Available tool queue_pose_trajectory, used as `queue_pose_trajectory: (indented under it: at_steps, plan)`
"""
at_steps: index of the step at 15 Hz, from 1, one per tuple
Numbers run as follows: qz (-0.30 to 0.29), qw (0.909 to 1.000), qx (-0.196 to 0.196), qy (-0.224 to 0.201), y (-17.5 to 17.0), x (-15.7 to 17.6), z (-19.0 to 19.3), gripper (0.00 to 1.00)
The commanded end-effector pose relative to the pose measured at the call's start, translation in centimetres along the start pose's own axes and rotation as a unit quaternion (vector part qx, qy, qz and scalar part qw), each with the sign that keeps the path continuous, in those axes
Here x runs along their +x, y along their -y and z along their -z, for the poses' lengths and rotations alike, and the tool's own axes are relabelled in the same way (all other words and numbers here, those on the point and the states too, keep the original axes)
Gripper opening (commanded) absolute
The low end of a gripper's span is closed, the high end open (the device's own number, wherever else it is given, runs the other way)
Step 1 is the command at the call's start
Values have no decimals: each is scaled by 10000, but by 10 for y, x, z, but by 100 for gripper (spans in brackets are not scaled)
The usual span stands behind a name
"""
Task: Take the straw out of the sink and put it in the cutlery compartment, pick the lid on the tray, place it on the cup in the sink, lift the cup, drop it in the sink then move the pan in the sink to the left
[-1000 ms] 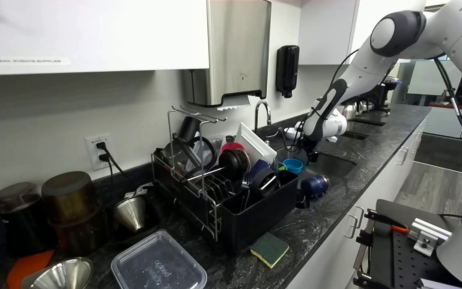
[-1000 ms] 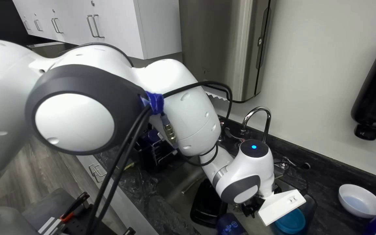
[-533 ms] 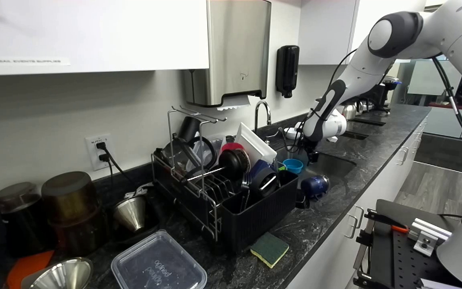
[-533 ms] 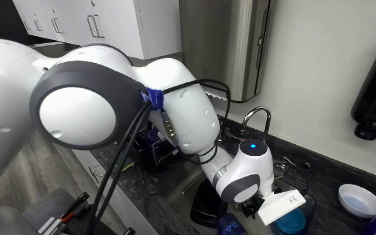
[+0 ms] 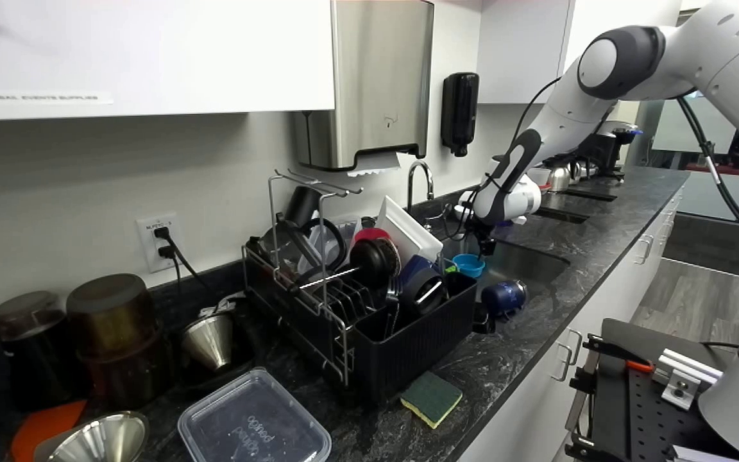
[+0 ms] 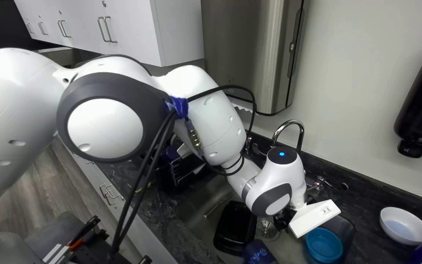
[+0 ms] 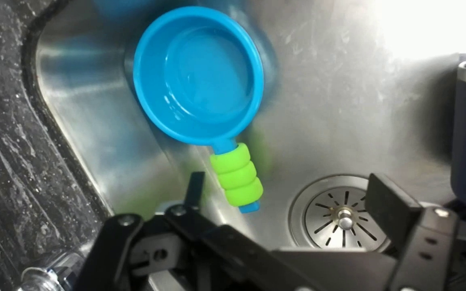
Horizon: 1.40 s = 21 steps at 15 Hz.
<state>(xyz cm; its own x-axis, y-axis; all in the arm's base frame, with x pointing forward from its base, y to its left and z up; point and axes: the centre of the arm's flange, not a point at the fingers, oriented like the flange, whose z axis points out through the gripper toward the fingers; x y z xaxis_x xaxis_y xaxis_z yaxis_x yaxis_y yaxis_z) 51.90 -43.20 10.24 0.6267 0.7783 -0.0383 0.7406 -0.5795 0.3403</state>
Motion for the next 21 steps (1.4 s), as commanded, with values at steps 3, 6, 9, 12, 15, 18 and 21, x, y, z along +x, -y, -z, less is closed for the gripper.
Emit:
queue_pose_trajectory:
  at_steps: [3, 6, 9, 12, 15, 18, 21]
  plan:
    - [175, 9994, -247, -180, -6, 7, -21, 100]
    - [248, 9986, -363, -296, -3, 12, -31, 100]
    - [81, 9995, -190, -223, 3, 16, -29, 100]
    - [69, 9995, -200, -223, 2, 17, -28, 100]
    - [69, 9995, -200, -223, 2, 17, -28, 100]
    - [97, 9993, -206, -290, 1, 19, -30, 100]
    - [189, 9987, -265, -383, 0, 30, -36, 100]
